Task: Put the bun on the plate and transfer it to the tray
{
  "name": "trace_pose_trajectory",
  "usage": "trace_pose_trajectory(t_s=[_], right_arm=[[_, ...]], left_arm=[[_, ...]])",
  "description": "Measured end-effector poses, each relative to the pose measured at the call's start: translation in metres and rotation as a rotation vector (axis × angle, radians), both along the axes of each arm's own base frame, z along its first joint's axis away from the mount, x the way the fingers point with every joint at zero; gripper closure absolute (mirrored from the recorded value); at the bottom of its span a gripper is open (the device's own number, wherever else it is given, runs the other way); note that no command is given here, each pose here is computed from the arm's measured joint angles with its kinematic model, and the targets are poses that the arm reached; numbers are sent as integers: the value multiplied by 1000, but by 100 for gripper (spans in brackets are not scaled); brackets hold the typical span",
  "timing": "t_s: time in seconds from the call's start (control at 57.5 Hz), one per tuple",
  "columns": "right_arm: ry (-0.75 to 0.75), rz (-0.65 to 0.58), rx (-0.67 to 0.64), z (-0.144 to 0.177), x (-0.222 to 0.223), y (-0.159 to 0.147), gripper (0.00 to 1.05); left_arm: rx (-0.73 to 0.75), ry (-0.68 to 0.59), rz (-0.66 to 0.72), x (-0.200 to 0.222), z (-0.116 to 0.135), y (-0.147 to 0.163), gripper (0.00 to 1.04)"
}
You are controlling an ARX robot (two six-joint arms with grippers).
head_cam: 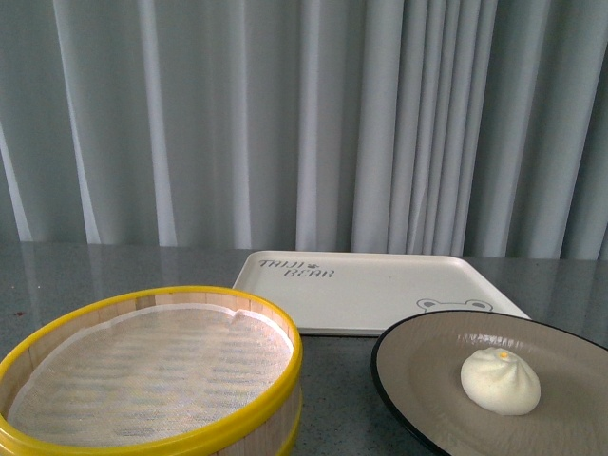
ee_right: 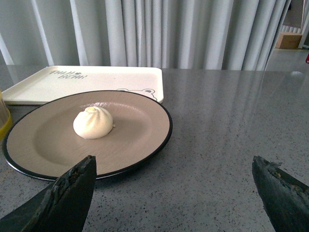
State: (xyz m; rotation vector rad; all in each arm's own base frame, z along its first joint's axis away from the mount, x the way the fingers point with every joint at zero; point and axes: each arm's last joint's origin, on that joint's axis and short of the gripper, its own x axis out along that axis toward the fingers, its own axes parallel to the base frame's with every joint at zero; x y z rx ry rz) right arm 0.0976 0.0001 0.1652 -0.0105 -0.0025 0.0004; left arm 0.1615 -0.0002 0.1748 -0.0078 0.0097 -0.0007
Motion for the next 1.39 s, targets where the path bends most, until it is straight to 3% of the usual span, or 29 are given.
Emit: trace_pose_trajectory(t_s=[0.191,1.392], right_arm=[[0,1,0,0,0,0,9],[0,0,0,0,0,0,9]], left_arm=[[0,0,0,-12,-10,0,101],[0,-40,0,-52,1,0,101]])
